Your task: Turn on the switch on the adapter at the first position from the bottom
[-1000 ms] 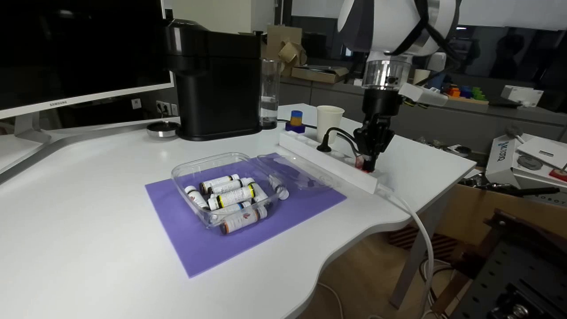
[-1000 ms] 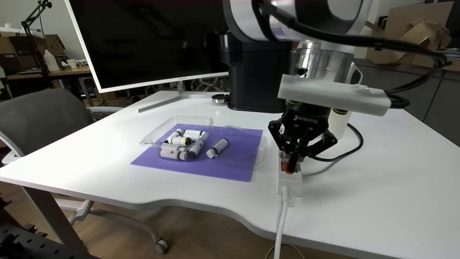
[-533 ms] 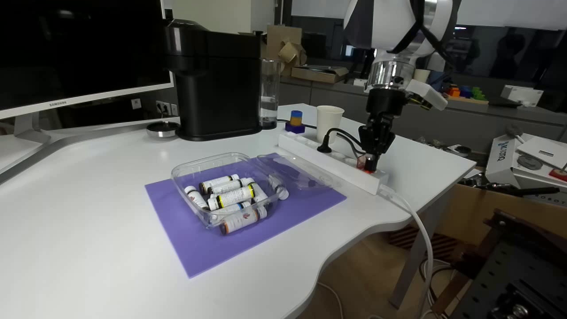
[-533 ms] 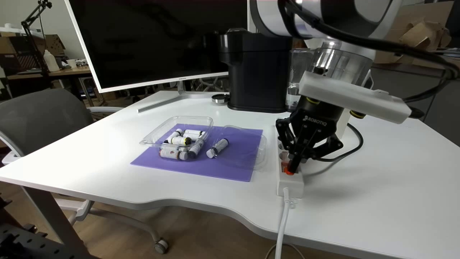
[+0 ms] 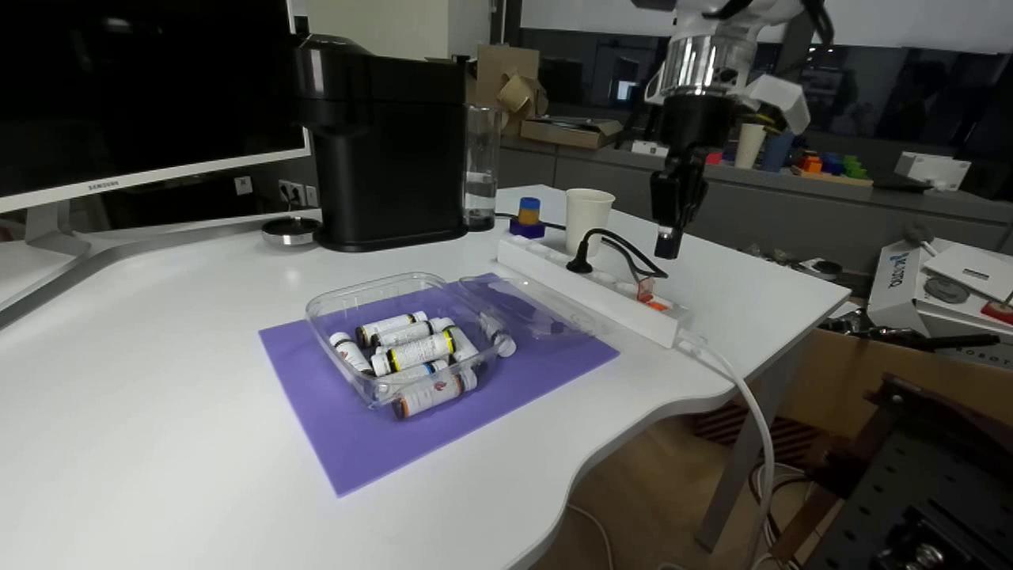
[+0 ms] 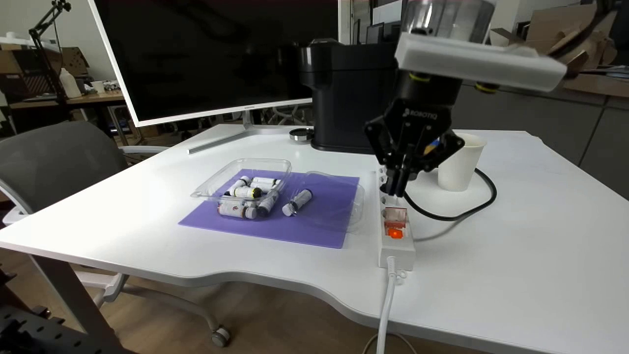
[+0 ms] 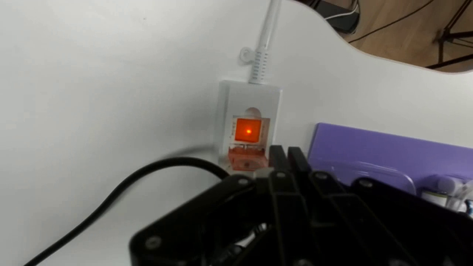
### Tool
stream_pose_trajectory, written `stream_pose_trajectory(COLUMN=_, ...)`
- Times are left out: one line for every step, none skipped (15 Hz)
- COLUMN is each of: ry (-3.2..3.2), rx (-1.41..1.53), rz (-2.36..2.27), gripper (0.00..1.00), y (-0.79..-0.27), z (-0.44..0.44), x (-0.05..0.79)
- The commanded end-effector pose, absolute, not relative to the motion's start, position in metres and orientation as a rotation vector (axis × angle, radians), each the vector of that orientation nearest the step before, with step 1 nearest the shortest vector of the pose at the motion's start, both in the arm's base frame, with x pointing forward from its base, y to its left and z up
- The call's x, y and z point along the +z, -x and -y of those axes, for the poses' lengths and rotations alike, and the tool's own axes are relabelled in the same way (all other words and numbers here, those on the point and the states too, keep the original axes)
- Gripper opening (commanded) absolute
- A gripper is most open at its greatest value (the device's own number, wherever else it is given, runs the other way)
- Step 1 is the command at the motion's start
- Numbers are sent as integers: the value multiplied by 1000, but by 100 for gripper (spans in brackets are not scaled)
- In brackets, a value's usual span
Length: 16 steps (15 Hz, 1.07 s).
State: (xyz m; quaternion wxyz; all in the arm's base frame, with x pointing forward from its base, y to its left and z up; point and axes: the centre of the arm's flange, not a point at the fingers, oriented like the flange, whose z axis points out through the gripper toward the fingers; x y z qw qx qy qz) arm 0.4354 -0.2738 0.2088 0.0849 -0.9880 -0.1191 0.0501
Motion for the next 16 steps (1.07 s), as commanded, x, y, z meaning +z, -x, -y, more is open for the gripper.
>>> stream_pose_trajectory(ry=3033, rx=108, rz=420, gripper=41, y=-395, z=244, x=282)
stream_pose_trajectory(ry=3057, rx=103, rz=431, gripper=47, y=-390, z=240, x=296)
stream_pose_trajectory(ry=3084, rx=97, rz=434, gripper=53, y=-384, z=237, x=309)
stream_pose_trajectory(ry=3110, rx=95, rz=433, gripper=61, y=-379, z=235, x=320)
stream_pose_trajectory(ry=3144, rx=91, rz=419, gripper=67, y=-374, z=232, x=332)
stream_pose_trajectory(ry=3182, rx=86, rz=393, gripper=73, y=-370, z=229, x=343)
stream_pose_trajectory(ry=3217, rx=85, rz=362, gripper=81, y=-367, z=227, x=352)
stream_pose_trajectory(ry=3253, rx=89, rz=305, gripper=87, y=-367, z=225, x=362)
stream_pose_trajectory(ry=3278, rx=106, rz=222, gripper=95, y=-367, z=222, x=370)
stream_pose_trajectory(ry=3284, rx=103, rz=120, gripper=99, y=-367, z=221, x=376)
stream_pose_trajectory(ry=3290, rx=110, rz=29, gripper=100, y=-368, z=220, x=381)
stream_pose_trajectory(ry=3288, rx=110, rz=-57, gripper=100, y=-368, z=219, x=384)
stream_pose_trajectory(ry=3288, rx=105, rz=-140, gripper=100, y=-369, z=219, x=384)
stream_pose_trajectory(ry=3288, rx=96, rz=-213, gripper=100, y=-370, z=219, x=384)
stream_pose_trajectory(ry=3280, rx=106, rz=-268, gripper=100, y=-371, z=220, x=382)
stream_pose_trajectory(ry=3273, rx=137, rz=-325, gripper=100, y=-372, z=220, x=378)
